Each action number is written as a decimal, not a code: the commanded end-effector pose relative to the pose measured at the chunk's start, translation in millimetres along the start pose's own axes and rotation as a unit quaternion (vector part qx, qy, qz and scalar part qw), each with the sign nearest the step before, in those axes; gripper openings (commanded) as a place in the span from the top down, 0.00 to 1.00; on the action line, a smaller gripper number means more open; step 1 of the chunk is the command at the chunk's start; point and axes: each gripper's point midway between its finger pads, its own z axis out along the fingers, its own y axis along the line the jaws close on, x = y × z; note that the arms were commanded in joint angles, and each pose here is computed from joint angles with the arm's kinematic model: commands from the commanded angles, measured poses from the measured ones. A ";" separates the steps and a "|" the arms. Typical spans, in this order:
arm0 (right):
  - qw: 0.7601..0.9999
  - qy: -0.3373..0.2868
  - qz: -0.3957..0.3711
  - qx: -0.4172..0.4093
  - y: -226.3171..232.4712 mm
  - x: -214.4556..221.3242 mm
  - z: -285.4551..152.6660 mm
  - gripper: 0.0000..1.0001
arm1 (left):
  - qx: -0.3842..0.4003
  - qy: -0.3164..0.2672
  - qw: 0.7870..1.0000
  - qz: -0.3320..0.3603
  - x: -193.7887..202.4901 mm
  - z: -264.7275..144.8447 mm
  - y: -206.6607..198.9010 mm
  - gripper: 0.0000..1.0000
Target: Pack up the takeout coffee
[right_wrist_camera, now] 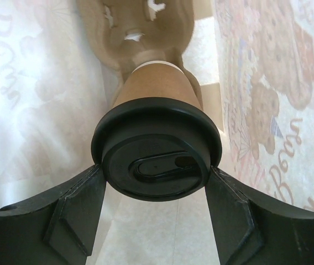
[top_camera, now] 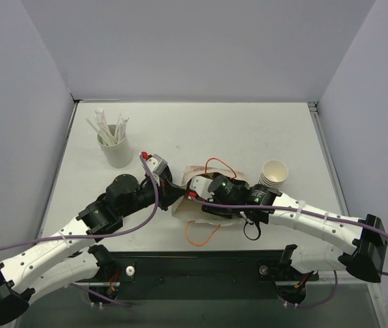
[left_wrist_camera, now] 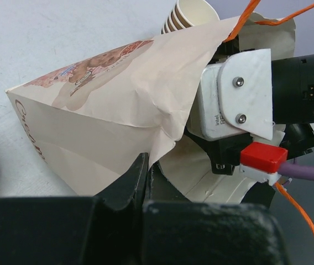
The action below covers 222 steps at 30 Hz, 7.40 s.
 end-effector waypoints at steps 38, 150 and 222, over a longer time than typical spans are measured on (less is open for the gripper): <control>0.982 0.081 -0.024 0.168 -22.2 11.4 30.1 0.67 | -0.004 0.006 1.000 -0.006 -9.6 2.4 -4.5 1.00; 0.977 0.119 0.008 0.177 -43.1 9.3 19.9 0.69 | -0.186 0.118 0.973 -0.076 6.8 -6.2 46.6 1.00; 0.977 0.113 0.095 0.154 -51.5 41.8 75.1 0.69 | -0.147 0.136 0.972 -0.123 7.1 2.3 32.0 1.00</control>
